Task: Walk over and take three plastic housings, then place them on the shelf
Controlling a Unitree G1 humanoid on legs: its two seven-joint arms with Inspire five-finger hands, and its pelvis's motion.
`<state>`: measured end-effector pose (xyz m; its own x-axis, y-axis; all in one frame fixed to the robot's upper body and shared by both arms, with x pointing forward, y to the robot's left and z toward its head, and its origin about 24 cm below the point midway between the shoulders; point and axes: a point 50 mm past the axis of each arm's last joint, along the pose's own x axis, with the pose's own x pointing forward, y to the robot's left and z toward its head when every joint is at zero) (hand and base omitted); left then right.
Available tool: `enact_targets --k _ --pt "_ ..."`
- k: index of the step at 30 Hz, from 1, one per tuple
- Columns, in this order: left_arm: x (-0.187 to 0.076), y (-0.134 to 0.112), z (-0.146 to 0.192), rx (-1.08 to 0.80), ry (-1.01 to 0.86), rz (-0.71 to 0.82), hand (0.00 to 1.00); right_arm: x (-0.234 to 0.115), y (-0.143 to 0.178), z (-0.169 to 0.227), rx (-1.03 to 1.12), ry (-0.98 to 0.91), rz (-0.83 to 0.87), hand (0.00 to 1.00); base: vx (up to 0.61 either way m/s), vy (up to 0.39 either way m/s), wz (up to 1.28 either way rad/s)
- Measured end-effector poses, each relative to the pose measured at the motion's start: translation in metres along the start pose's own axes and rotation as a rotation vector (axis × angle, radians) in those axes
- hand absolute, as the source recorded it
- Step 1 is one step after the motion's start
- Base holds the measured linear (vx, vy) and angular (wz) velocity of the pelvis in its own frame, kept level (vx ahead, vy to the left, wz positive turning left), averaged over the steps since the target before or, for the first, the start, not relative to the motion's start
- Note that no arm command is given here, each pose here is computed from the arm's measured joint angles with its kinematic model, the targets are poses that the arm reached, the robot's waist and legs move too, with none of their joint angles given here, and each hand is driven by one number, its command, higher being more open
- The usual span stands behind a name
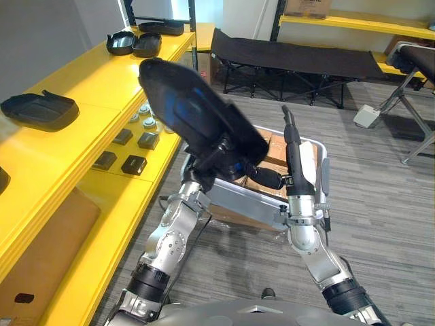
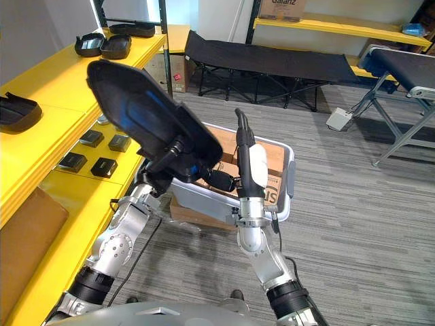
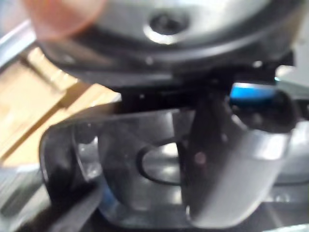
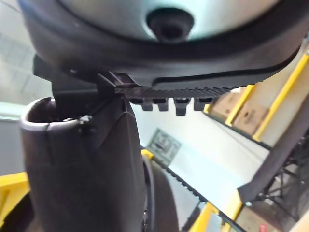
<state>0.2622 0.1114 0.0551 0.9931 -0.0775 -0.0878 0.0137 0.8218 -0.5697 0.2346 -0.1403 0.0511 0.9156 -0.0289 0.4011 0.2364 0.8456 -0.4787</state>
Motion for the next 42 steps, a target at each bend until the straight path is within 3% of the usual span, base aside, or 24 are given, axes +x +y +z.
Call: enact_targets --k 4,7,11,16,20,28,36,42 --pt "-0.013 0.055 0.024 0.210 -0.166 0.442 0.00 -0.020 -0.002 -0.017 0.015 0.159 0.000 1.00 0.00 0.000 0.00" --pt "-0.028 0.085 0.043 0.316 -0.281 0.680 0.00 -0.033 -0.002 -0.026 0.025 0.254 -0.025 1.00 -0.01 0.003 0.07" --pt "-0.033 0.091 0.051 0.413 -0.351 0.779 0.00 -0.037 0.006 -0.024 0.083 0.288 -0.018 1.00 -0.01 0.010 0.08" --pt "-0.031 0.085 0.050 0.437 -0.359 0.732 0.00 -0.040 0.013 -0.023 0.215 0.346 -0.017 1.00 0.00 0.000 0.00" --pt "-0.030 0.070 0.047 0.430 -0.407 0.596 0.00 -0.048 0.015 -0.028 0.306 0.407 0.048 1.00 0.00 0.003 -0.01" --pt "-0.065 0.056 0.052 0.418 -0.533 0.426 0.00 -0.053 0.016 -0.039 0.629 0.513 0.129 1.00 0.03 0.008 0.08" --pt "-0.099 0.051 0.088 0.482 -0.713 0.346 0.00 -0.040 0.036 -0.019 0.790 0.395 0.372 1.00 -0.01 -0.006 0.51" --pt "-0.129 0.068 0.100 0.600 -0.719 0.384 0.00 -0.016 0.042 -0.003 0.786 0.286 0.433 1.00 0.04 -0.017 0.41"
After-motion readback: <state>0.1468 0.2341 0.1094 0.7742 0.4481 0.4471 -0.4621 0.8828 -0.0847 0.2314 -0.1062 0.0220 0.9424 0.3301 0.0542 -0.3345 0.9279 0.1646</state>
